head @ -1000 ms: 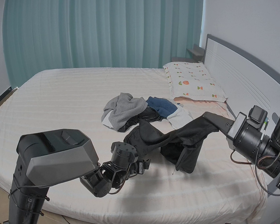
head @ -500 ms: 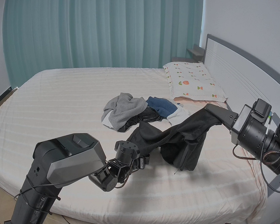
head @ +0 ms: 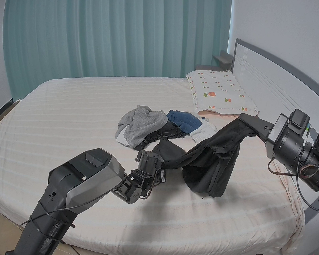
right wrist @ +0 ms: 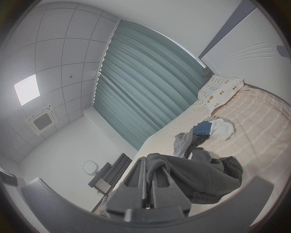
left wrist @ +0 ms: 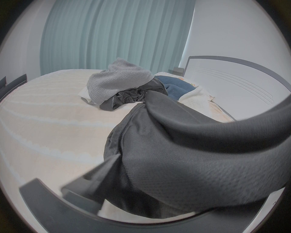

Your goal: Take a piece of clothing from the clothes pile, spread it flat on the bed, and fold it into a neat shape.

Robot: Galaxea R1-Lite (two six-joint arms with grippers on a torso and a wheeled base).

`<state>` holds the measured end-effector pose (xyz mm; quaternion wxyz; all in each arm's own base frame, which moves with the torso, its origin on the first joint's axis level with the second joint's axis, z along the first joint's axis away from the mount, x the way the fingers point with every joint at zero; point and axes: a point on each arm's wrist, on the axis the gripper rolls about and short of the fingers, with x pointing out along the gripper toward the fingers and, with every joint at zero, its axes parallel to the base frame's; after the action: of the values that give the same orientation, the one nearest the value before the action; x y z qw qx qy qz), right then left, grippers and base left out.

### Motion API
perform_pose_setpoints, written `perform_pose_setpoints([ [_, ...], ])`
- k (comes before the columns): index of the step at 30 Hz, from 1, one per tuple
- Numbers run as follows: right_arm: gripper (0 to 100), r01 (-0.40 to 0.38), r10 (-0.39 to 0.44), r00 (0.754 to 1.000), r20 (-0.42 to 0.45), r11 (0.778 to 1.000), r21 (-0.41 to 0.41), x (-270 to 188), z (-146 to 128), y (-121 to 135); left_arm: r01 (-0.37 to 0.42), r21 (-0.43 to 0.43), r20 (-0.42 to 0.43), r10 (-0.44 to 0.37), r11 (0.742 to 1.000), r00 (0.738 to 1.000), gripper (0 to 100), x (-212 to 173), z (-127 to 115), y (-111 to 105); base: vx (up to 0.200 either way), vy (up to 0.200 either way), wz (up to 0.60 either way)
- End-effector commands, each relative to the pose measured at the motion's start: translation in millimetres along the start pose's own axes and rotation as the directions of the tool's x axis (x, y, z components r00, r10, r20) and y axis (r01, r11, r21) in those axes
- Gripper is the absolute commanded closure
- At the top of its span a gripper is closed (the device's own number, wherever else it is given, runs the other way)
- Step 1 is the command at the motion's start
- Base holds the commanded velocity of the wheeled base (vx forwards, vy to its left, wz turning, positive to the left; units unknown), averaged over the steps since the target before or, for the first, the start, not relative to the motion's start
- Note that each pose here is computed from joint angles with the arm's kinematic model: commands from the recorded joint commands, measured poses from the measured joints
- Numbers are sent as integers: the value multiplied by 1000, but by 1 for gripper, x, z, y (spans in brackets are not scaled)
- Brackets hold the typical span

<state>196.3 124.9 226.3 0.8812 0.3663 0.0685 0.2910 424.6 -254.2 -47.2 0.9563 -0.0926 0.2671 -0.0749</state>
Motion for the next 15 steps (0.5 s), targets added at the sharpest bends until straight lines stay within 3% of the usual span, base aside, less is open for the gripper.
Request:
perform_pose_setpoints([
  [1,100,48,-48,999,-9,999,0,5,-2,-13,-43,-19,-61,41,999,997,100,-14,-1,10,0,0,0],
  [5,100,100,-100,994,-32,995,1,15,-8,-28,-33,-155,-41,27,987,999,100,-54,42,7,0,0,0],
  [10,100,143,-143,987,-76,990,-10,31,-20,-41,-32,-234,-58,18,972,998,100,-113,94,-3,0,0,0],
  [11,100,143,-143,987,-76,990,-10,31,-20,-41,-32,-234,-58,18,972,998,100,-113,94,-3,0,0,0],
  [13,100,150,-150,985,-79,989,-13,44,-24,-47,-5,-270,-70,-15,963,997,100,-154,127,-6,0,0,0],
  [15,100,147,-148,987,-67,989,-18,53,-25,-49,14,-272,-73,-35,962,997,100,-176,142,-6,0,0,0],
])
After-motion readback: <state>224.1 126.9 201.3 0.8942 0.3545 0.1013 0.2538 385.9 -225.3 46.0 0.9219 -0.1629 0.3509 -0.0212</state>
